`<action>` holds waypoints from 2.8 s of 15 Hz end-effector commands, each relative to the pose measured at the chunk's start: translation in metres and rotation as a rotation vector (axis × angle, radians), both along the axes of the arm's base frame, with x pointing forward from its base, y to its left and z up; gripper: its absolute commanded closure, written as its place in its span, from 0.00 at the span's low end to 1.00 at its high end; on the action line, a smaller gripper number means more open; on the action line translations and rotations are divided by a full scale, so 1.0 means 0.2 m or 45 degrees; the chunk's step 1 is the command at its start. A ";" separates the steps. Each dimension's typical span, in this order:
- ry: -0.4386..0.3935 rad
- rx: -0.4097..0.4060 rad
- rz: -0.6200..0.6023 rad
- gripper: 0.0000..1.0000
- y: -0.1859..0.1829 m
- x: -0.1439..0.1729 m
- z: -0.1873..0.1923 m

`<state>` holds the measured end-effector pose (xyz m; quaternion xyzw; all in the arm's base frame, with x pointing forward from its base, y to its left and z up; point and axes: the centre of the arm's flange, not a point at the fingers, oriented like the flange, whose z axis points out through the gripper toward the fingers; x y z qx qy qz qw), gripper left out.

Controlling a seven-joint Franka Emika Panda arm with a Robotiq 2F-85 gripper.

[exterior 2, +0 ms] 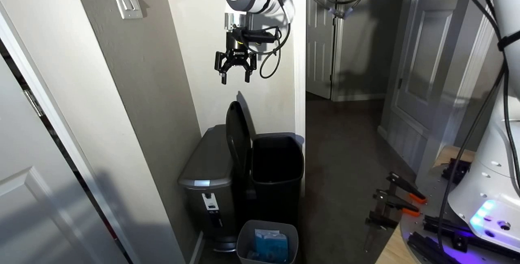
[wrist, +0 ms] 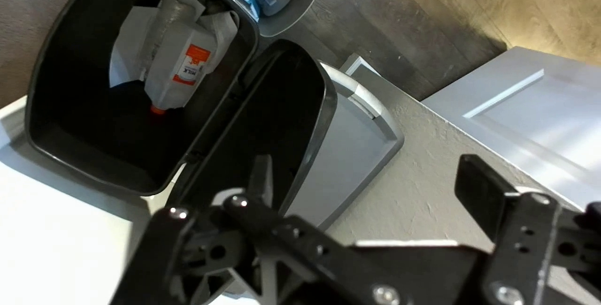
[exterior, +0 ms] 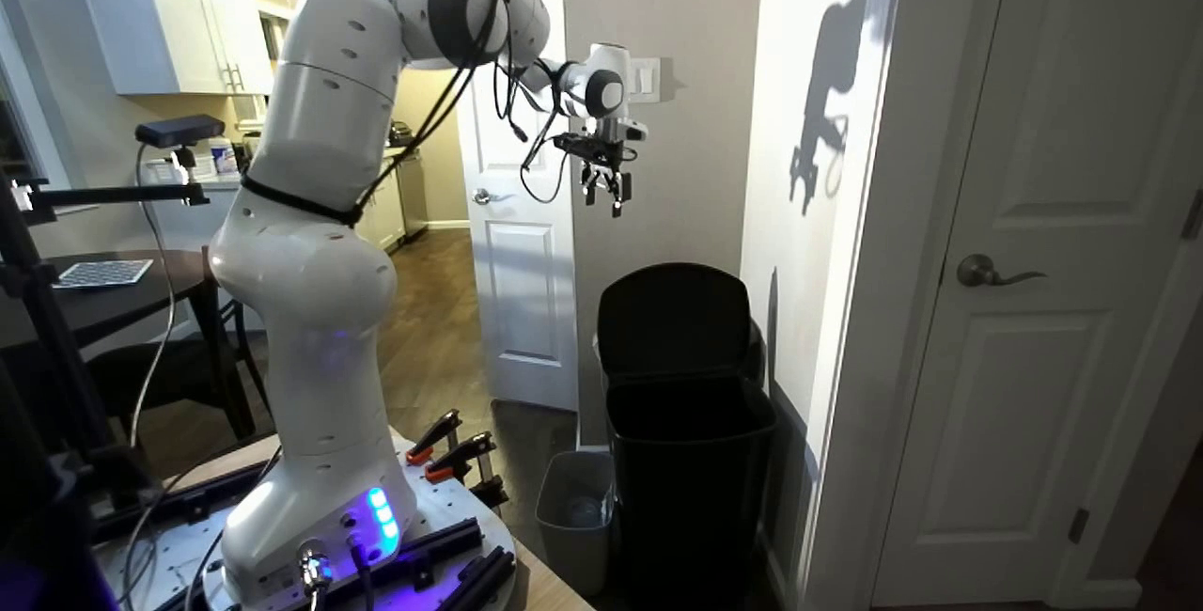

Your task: Close the bin completely

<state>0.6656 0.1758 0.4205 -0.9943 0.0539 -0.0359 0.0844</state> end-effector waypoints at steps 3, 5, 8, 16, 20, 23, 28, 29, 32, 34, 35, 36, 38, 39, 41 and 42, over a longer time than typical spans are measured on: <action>0.033 0.150 0.034 0.00 0.06 0.30 -0.18; 0.023 0.107 0.002 0.00 0.04 0.21 -0.20; 0.019 0.120 0.004 0.00 0.05 0.25 -0.22; 0.013 0.123 0.005 0.00 0.05 0.25 -0.20; 0.016 0.113 -0.026 0.00 0.04 0.36 -0.27; 0.009 0.083 -0.085 0.00 0.00 0.48 -0.35; 0.024 0.077 -0.156 0.00 -0.06 0.63 -0.53; 0.030 0.078 -0.172 0.00 -0.07 0.65 -0.57; 0.045 0.074 -0.207 0.00 -0.09 0.69 -0.66; 0.059 0.074 -0.227 0.00 -0.10 0.71 -0.71; 0.065 0.071 -0.235 0.00 -0.11 0.71 -0.73; 0.067 0.067 -0.245 0.00 -0.11 0.72 -0.74; 0.080 0.054 -0.269 0.00 -0.13 0.73 -0.77; 0.088 0.045 -0.284 0.00 -0.14 0.73 -0.79; 0.103 0.024 -0.309 0.00 -0.17 0.72 -0.82; 0.111 0.014 -0.318 0.00 -0.18 0.72 -0.84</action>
